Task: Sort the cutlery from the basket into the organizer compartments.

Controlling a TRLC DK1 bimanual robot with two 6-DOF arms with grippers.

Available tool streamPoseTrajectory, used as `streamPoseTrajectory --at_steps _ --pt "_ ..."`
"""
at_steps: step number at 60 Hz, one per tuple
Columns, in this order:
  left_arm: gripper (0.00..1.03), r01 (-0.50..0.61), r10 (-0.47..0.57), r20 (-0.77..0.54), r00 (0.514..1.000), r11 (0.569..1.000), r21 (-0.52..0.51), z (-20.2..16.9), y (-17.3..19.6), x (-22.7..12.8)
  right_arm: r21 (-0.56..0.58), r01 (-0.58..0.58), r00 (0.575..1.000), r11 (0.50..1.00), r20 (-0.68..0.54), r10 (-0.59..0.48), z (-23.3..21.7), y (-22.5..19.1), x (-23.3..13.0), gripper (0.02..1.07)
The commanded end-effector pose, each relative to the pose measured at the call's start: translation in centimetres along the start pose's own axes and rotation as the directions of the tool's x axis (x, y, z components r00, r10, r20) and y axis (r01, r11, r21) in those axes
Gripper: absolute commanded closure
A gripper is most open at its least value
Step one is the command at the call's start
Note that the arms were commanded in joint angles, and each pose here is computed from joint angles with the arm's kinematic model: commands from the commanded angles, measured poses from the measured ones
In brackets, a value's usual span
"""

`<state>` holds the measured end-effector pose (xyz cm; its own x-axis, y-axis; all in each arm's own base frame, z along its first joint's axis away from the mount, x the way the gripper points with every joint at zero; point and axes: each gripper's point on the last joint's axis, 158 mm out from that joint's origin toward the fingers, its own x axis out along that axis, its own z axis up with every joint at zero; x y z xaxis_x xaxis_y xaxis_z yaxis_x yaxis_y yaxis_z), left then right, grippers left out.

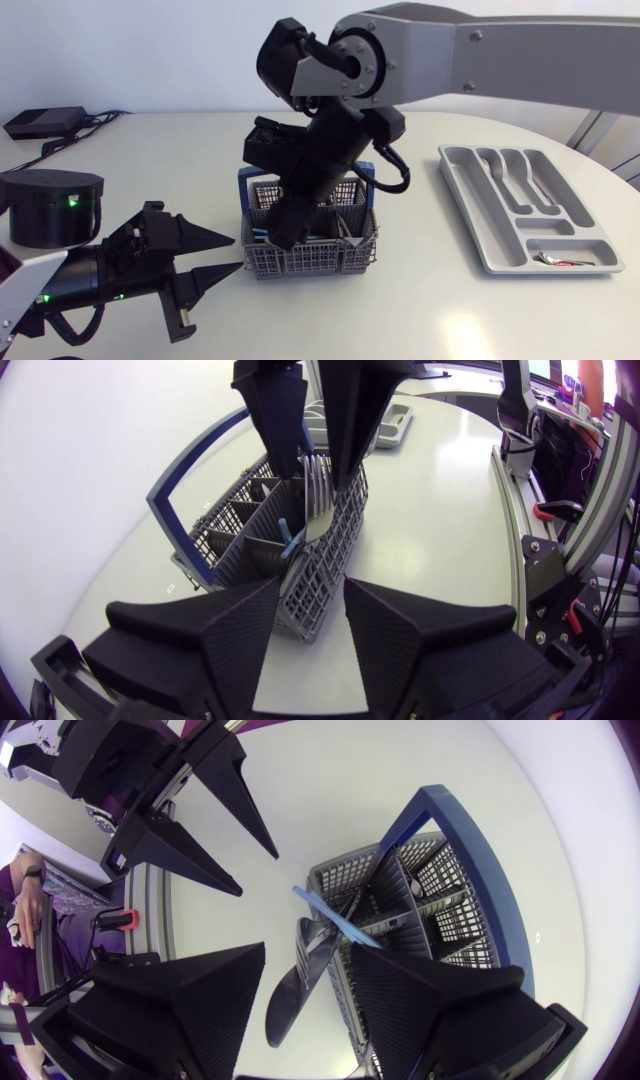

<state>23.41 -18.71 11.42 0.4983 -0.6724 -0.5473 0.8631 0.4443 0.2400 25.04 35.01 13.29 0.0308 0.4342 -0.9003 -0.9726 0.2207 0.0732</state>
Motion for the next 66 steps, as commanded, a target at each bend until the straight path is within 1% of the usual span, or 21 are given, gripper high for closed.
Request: streamPoseTrajectory --at_steps 1,4,7,12,13,15,23,25,26,27,34,37,52,66 --pt "0.58 0.011 -0.011 -0.008 1.0 1.0 -0.011 -0.8 -0.7 0.2 -0.023 -0.003 1.0 1.0 -0.018 0.003 0.3 0.0 0.4 0.45" --pt "0.58 0.013 -0.013 -0.009 1.0 1.0 -0.009 -0.9 -0.8 0.2 -0.023 -0.005 1.0 1.0 -0.023 0.004 0.3 0.0 0.7 0.51" --pt "0.58 0.012 -0.012 -0.008 1.0 1.0 -0.005 -0.9 -0.8 0.1 -0.026 -0.01 0.999 1.0 -0.03 0.009 0.2 0.2 0.9 0.61" --pt "0.58 0.008 -0.008 -0.007 1.0 1.0 -0.002 -0.9 -0.8 0.1 -0.026 -0.015 0.999 1.0 -0.042 0.014 0.0 0.3 1.2 0.7" --pt "0.58 0.007 -0.007 -0.006 1.0 1.0 -0.001 -0.9 -0.8 0.0 -0.026 -0.017 0.999 1.0 -0.051 0.016 -0.2 0.4 1.4 0.73" --pt "0.58 0.005 -0.005 -0.005 1.0 1.0 0.0 -0.8 -0.7 0.0 -0.024 -0.023 0.998 0.999 -0.062 0.021 -0.3 0.5 1.5 0.75" --pt "0.58 0.003 -0.003 -0.003 1.0 1.0 0.001 -0.7 -0.7 0.0 -0.023 -0.026 0.997 0.999 -0.08 0.024 -0.7 0.7 1.6 0.76" --pt "0.58 0.003 -0.003 -0.003 1.0 1.0 0.001 -0.7 -0.7 0.0 -0.027 -0.027 0.996 0.999 -0.08 0.024 -0.7 0.7 1.6 0.85" --pt "0.58 0.004 -0.004 -0.004 1.0 1.0 0.0 -0.8 -0.7 0.0 -0.031 -0.028 0.996 0.999 -0.081 0.025 -0.8 0.7 1.6 0.92" --pt "0.58 0.004 -0.004 -0.004 1.0 1.0 0.0 -0.8 -0.7 0.0 -0.031 -0.028 0.996 0.999 -0.081 0.025 -0.8 0.7 1.6 0.94" --pt "0.58 0.002 -0.002 -0.004 1.0 1.0 -0.001 -0.8 -0.7 0.0 -0.032 -0.028 0.997 0.999 -0.078 0.026 -0.7 0.8 1.5 0.96" --pt "0.58 0.001 -0.001 -0.005 1.0 1.0 -0.001 -0.8 -0.7 0.0 -0.034 -0.03 0.997 0.999 -0.075 0.028 -0.6 0.9 1.5 1.01" --pt "0.58 0.001 -0.001 -0.005 1.0 1.0 0.002 -0.8 -0.7 0.0 -0.045 -0.044 0.997 0.998 -0.07 0.041 -0.3 1.4 1.3 1.01" --pt "0.58 0.002 -0.002 -0.006 1.0 1.0 0.003 -1.0 -0.8 0.0 -0.039 -0.052 0.998 0.998 -0.049 0.05 0.9 1.8 -0.5 1.01"
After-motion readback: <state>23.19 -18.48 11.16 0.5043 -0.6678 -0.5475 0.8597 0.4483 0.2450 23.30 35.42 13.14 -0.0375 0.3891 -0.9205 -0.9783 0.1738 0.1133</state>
